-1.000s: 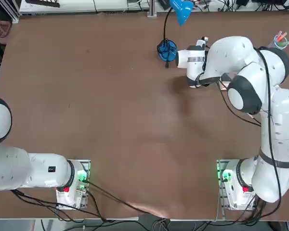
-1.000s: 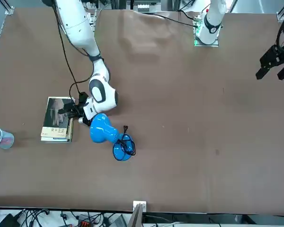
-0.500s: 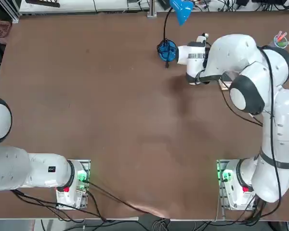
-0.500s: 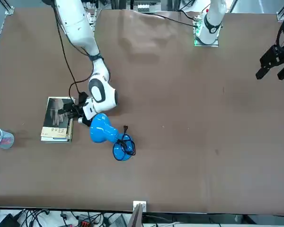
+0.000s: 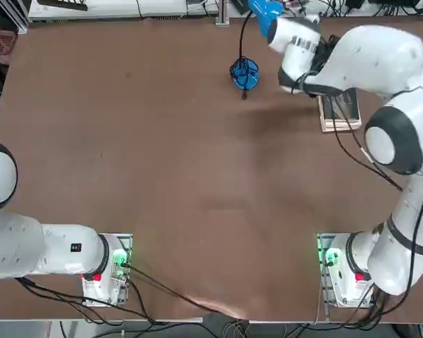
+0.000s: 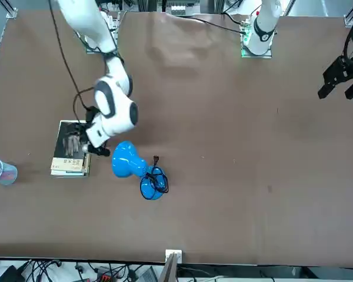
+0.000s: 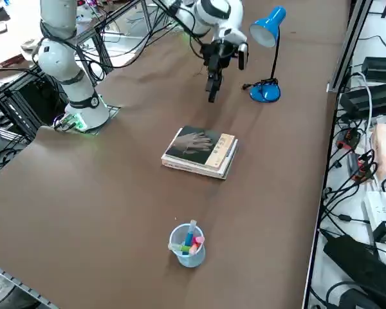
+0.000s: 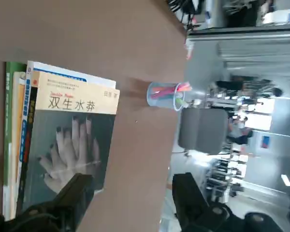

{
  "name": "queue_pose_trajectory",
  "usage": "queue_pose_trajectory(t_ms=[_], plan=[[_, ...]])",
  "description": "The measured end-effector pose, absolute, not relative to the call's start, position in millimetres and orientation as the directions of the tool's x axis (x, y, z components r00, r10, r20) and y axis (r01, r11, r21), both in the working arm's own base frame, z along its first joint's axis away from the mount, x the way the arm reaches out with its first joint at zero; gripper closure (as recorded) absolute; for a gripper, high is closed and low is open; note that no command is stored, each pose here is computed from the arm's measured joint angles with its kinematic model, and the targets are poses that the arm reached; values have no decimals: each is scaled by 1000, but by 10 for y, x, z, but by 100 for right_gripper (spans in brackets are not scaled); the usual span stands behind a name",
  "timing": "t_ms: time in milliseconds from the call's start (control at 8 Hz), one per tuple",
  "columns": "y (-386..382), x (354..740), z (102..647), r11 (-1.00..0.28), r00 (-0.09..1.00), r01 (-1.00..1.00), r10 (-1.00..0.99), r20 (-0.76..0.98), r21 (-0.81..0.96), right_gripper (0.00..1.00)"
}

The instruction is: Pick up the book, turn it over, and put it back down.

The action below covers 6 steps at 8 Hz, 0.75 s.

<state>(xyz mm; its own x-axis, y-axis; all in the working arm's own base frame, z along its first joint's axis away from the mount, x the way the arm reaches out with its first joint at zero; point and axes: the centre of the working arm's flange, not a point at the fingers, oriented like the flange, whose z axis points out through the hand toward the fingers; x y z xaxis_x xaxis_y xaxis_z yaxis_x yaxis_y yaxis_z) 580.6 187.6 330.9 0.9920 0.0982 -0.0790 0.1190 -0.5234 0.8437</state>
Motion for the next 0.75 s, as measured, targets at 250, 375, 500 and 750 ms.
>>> queue_pose_trajectory(t_ms=[250,375,500,750], plan=[[1632,5830,3849,-668,989,145,94,-111,729,1],[1499,5839,4056,-734,987,157,101,-123,660,1],[1325,5849,4262,-800,984,171,114,-134,575,1],[861,5853,4684,-903,984,170,133,-119,395,2]])
